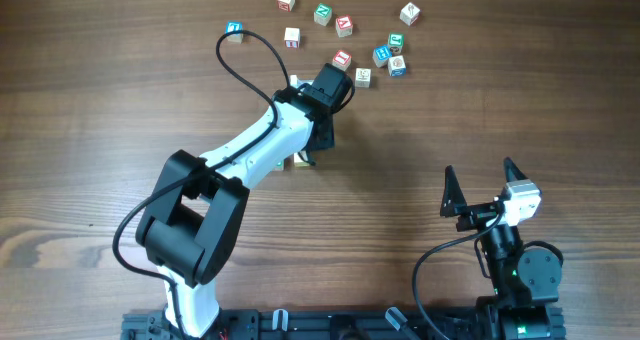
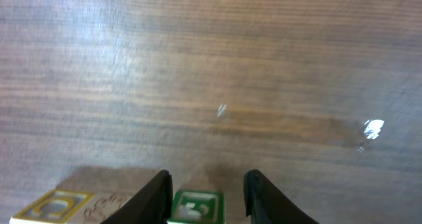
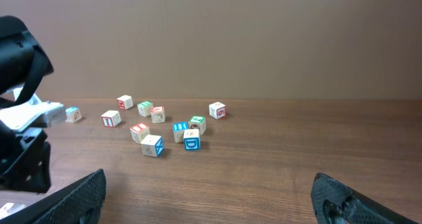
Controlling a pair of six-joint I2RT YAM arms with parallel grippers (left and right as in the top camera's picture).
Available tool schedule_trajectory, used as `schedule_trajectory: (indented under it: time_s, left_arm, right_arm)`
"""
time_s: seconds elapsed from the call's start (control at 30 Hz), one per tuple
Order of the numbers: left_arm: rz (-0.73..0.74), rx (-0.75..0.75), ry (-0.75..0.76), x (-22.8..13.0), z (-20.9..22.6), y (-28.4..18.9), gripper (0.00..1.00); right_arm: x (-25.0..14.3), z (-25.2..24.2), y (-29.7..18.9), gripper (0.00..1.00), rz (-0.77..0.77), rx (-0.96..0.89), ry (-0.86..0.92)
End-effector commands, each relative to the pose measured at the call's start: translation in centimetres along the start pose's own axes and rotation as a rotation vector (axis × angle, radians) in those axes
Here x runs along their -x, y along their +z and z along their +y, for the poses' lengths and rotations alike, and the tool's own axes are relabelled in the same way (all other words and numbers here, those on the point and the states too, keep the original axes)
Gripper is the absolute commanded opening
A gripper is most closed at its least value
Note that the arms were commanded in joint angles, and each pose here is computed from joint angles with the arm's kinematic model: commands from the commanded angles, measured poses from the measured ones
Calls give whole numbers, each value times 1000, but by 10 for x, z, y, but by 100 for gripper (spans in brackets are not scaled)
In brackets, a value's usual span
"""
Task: Form a horizontal line
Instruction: 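Carry the E block toward the two-block row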
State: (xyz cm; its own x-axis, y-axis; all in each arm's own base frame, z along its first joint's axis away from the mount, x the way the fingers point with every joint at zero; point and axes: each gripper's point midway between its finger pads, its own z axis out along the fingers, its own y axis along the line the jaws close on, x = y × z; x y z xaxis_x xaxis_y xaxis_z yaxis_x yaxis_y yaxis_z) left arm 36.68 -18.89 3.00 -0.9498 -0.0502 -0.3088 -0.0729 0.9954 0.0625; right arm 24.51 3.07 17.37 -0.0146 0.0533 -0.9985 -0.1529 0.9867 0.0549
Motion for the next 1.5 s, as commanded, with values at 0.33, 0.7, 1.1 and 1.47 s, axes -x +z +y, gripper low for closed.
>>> schedule_trajectory:
  time_s: [0.33, 0.7, 1.1, 1.47]
  left_arm:
    - [162, -143, 6, -40, -24, 4, 4]
    - [145, -58, 14, -43, -7, 12, 4]
    - [162, -2, -7, -48, 5, 12, 4]
    - [178, 10, 2, -52, 8, 11, 4]
  right_arm:
    - [3, 1, 0, 100, -12, 9, -11]
    - [3, 1, 0, 100, -12, 9, -11]
    - [3, 1, 0, 100, -12, 9, -10]
    - [3, 1, 0, 100, -12, 9, -11]
